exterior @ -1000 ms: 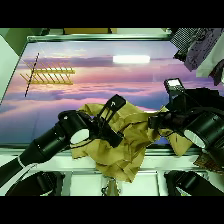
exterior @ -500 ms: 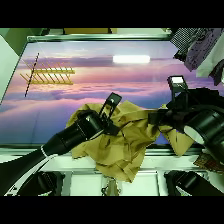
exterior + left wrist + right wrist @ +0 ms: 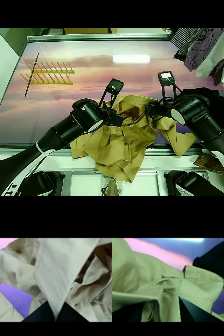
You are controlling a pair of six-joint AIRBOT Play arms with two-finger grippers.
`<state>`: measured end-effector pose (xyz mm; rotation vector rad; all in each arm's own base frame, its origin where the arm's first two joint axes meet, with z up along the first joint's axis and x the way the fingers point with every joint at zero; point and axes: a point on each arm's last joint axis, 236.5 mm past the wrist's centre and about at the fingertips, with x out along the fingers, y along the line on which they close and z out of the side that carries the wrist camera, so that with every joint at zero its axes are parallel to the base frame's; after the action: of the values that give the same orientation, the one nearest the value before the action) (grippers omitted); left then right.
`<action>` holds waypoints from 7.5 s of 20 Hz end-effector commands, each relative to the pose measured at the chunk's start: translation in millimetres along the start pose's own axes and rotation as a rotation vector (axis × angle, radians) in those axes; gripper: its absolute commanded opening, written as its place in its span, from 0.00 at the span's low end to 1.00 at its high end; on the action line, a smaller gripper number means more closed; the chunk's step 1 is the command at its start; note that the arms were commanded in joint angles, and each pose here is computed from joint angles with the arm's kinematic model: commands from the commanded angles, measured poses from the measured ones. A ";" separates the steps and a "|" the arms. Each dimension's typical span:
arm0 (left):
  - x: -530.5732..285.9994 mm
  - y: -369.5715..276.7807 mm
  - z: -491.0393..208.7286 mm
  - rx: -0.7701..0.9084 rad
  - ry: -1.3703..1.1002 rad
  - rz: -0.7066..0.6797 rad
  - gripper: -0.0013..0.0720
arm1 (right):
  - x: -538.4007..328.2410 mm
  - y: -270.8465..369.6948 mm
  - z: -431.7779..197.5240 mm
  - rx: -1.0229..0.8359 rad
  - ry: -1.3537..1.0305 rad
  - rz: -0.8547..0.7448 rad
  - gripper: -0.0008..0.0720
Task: Fold the clothes and pants, and hang the long-sleeved shirts on hangers.
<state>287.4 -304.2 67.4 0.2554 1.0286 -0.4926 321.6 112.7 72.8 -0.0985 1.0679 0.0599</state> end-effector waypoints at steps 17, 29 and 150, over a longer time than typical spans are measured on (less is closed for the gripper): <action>-3.4 2.9 -3.3 0.011 0.024 0.011 0.04 | 22.1 -2.0 -79.5 -0.105 0.177 0.035 0.35; -3.5 4.2 -2.5 0.013 0.021 0.016 0.04 | 37.0 2.1 -158.4 -0.076 0.420 0.060 0.35; 118.7 656.2 -110.9 -0.297 0.181 0.698 0.18 | -71.3 9.6 36.7 0.181 0.187 0.027 0.03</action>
<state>583.6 277.1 -112.8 0.3745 1.1059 0.3146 318.5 126.1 152.7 0.0757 1.2556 -0.0224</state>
